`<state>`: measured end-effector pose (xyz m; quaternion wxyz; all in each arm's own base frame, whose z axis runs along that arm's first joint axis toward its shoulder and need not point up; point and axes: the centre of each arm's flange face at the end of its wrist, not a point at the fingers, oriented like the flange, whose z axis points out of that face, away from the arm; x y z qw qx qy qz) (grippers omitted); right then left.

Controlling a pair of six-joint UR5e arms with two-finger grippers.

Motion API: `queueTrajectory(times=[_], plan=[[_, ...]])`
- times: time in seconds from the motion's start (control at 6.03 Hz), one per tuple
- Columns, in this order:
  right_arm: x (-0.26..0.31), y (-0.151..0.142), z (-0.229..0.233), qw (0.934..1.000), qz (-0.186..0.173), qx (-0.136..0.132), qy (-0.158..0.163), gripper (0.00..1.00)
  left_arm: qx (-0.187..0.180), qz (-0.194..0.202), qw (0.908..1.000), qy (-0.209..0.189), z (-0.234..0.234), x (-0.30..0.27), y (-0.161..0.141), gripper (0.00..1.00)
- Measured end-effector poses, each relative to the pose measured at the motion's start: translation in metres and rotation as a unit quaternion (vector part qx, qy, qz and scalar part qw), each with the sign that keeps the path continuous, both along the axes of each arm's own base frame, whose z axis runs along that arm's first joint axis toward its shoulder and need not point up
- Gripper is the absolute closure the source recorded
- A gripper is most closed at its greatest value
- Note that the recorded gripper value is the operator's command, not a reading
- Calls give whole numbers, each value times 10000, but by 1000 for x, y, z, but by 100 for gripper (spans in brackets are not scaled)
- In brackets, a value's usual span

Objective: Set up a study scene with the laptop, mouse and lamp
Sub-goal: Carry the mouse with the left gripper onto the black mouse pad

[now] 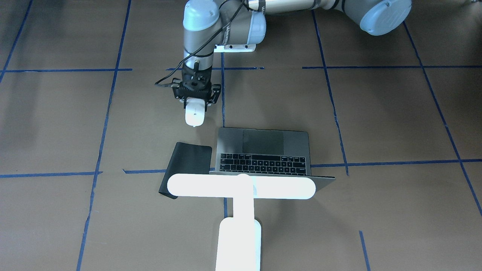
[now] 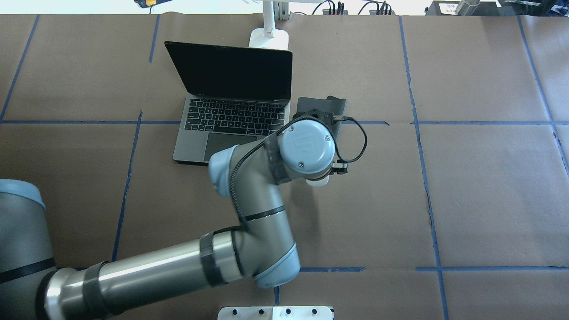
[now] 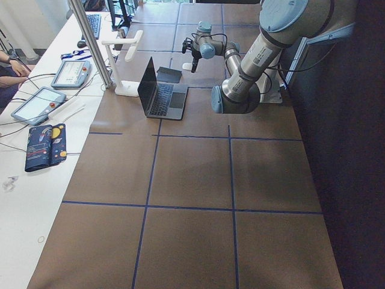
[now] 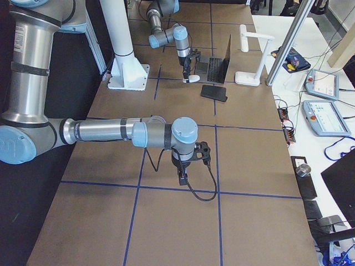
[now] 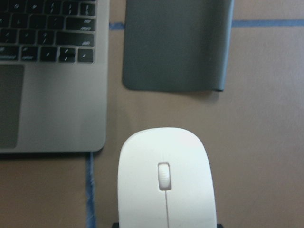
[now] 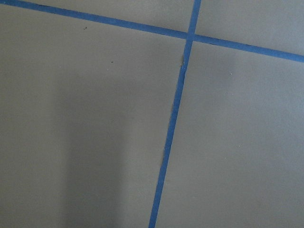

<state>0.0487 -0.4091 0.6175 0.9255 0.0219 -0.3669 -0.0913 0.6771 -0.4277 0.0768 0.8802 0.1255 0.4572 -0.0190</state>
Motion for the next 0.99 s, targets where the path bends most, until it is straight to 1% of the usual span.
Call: queueTrajectory(times=[0.33, 0.5, 0.66, 0.83, 0.99], plan=[[0, 0, 1, 10000, -4, -8, -1, 0, -67, -224, 9997, -110, -24, 34, -56, 90], [0, 0, 3, 10000, -9, -26, 0, 0, -80, -303, 9994, -123, -19, 46, -77, 90], [-1, 0, 4, 10000, -11, -38, 1, 0, -85, -348, 9993, -120, -7, 59, -92, 85], [-1, 0, 5, 10000, -12, -42, 1, 0, -92, -364, 9992, -131, 2, 66, -99, 1], [-1, 0, 5, 10000, -12, -41, 1, 0, -90, -359, 9992, -143, 6, 69, -101, 0]])
